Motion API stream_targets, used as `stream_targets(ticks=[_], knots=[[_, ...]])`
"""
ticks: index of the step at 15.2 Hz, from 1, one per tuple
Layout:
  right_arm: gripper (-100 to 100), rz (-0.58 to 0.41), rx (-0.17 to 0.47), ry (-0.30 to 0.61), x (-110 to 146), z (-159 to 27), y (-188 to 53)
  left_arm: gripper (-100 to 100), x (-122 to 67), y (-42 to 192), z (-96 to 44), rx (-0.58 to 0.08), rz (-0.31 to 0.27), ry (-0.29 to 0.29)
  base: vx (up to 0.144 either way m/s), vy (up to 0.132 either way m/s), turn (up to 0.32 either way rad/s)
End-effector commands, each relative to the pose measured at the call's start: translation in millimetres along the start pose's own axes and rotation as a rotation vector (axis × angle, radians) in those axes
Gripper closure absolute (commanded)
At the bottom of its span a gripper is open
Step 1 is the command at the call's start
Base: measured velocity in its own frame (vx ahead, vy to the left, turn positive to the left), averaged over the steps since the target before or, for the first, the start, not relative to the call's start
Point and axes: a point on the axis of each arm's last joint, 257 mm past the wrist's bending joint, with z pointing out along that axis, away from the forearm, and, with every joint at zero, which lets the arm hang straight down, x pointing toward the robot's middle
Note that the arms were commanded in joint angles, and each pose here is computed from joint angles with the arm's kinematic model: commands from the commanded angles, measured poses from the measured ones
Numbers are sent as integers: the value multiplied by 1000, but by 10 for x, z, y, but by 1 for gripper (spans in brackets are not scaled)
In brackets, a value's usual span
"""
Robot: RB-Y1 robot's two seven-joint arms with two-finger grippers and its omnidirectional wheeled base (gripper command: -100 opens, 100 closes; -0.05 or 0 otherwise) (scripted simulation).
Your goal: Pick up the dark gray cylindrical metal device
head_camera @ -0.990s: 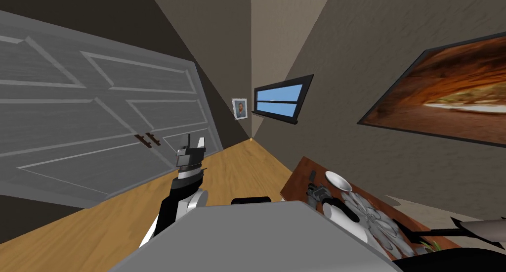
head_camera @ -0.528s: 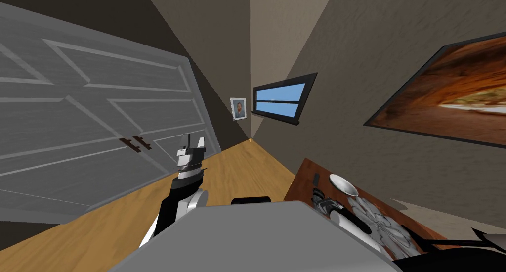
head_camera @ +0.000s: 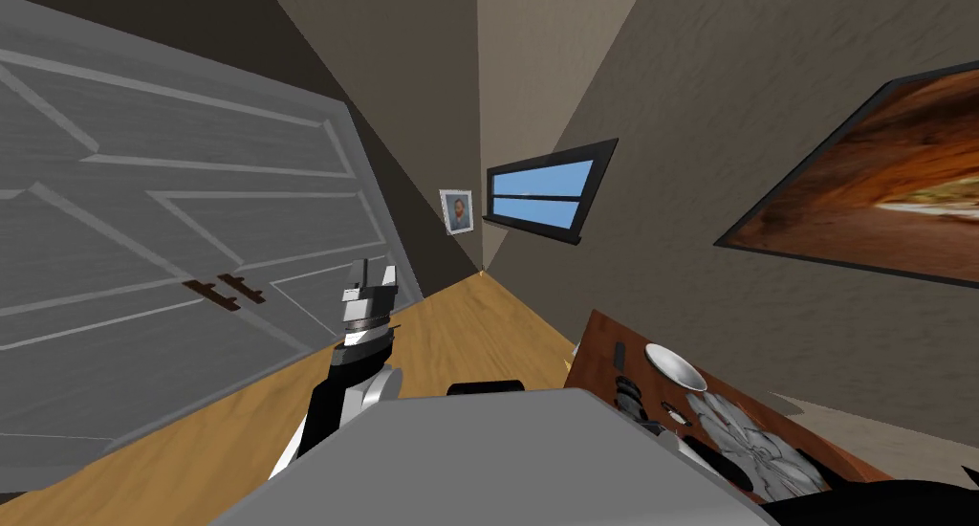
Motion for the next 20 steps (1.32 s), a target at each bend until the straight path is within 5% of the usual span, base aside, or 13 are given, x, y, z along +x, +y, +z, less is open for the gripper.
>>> stream_targets(ticks=[1, 10, 20], knots=[[-100, 83, 36, -61, -273, -4, -55, 0, 0, 0, 0, 0, 0, 0, 120, 11, -64], [-100, 341, 135, -237, -1082, -98, -321, 0, 0, 0, 0, 0, 0, 0, 110, 2, -67], [-100, 569, 202, -377, -1668, -289, -579, 0, 0, 0, 0, 0, 0, 0, 90, -19, -57]])
